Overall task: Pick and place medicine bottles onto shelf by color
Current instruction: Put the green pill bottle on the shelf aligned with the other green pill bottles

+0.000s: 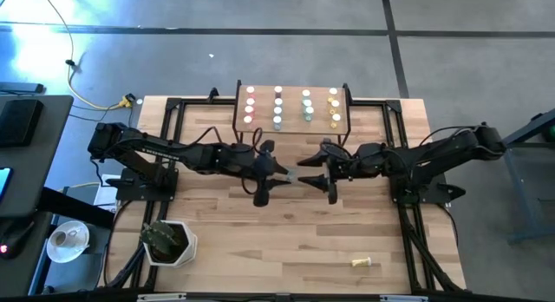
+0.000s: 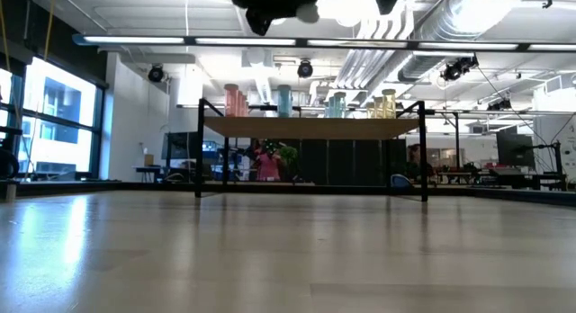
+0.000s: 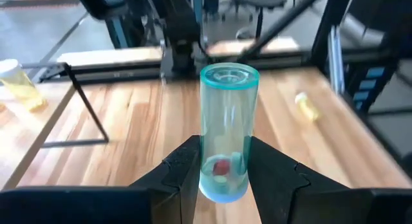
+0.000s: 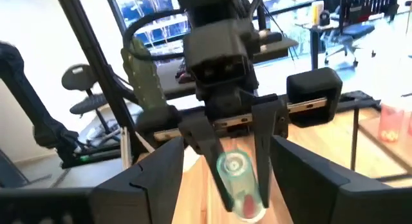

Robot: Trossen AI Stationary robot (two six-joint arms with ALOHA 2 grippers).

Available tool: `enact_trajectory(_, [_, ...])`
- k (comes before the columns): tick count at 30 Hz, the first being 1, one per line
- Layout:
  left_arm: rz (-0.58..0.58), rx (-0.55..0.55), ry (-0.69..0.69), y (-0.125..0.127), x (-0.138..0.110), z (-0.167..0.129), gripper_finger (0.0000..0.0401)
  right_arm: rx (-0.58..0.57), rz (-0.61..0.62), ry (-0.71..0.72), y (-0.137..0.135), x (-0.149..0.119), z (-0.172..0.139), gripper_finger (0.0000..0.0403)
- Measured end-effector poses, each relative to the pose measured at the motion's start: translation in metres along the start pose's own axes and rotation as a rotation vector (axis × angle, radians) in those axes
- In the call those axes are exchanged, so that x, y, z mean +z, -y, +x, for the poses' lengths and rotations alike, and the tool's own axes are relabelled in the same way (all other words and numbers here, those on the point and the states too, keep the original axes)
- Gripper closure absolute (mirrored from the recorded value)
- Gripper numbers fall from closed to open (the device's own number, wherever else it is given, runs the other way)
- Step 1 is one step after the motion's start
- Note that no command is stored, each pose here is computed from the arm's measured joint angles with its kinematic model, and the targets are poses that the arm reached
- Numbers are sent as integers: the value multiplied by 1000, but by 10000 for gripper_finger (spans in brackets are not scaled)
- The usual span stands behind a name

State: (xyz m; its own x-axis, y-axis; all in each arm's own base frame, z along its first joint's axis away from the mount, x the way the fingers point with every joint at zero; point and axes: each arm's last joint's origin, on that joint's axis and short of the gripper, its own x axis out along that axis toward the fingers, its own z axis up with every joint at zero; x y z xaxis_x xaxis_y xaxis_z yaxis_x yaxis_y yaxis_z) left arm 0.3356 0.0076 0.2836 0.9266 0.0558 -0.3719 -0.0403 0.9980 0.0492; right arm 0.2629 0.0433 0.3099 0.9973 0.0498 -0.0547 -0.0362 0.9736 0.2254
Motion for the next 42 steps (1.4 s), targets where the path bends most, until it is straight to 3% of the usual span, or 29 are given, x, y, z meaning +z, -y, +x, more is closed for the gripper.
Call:
enact_trajectory(8, [188, 45, -130, -1, -12, -1, 291, -25, 144, -103, 2, -9, -3, 181])
enact_trajectory(24, [943, 267, -280, 20, -12, -5, 291, -39, 645, -214, 10, -16, -2, 181])
enact_trajectory(31, [1189, 391, -310, 35, -4, -8, 291, -53, 826, -234, 17, -19, 2, 181])
enact_trajectory(42, [1501, 506, -378, 50, 6, -13, 291, 6, 914, -143, 17, -13, 11, 181])
